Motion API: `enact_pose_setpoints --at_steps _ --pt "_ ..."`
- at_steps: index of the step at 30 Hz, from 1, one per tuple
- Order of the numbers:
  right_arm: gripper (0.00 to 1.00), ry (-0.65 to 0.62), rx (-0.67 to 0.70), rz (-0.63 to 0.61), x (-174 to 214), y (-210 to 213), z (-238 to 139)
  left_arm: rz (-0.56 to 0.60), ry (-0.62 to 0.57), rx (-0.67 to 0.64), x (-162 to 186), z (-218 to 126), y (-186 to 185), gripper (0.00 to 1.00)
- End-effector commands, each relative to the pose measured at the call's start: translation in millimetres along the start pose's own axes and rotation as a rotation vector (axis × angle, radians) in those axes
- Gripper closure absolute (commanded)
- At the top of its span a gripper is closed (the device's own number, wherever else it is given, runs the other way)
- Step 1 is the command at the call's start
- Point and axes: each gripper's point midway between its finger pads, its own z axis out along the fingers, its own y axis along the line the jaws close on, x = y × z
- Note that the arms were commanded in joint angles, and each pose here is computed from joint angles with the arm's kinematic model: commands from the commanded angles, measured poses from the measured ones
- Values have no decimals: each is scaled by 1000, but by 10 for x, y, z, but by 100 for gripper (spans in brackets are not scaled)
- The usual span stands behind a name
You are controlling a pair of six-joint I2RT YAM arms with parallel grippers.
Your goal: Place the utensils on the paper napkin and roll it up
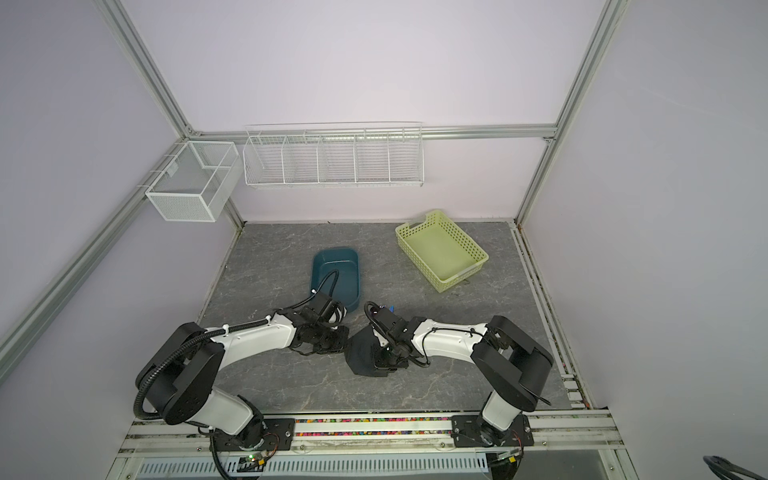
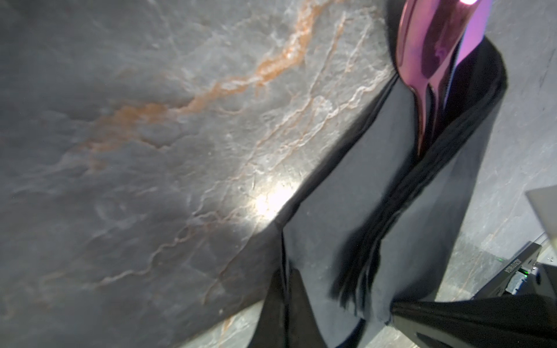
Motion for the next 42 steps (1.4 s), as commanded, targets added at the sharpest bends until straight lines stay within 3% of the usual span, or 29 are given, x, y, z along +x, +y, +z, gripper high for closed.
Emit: enact_pose_setpoints --at_steps 1,20,31,42 --pt "93 -35 -16 -5 -73 96 -69 -14 0 -22 12 -31 44 95" --pt "93 8 38 21 -17 -115 185 -20 -28 34 -16 -212 -109 96" --pt "93 11 43 24 0 -147 204 -78 -37 199 -44 -334 -425 96" --pt "93 2 32 28 -9 -135 202 -252 -38 444 -131 -262 -746 98"
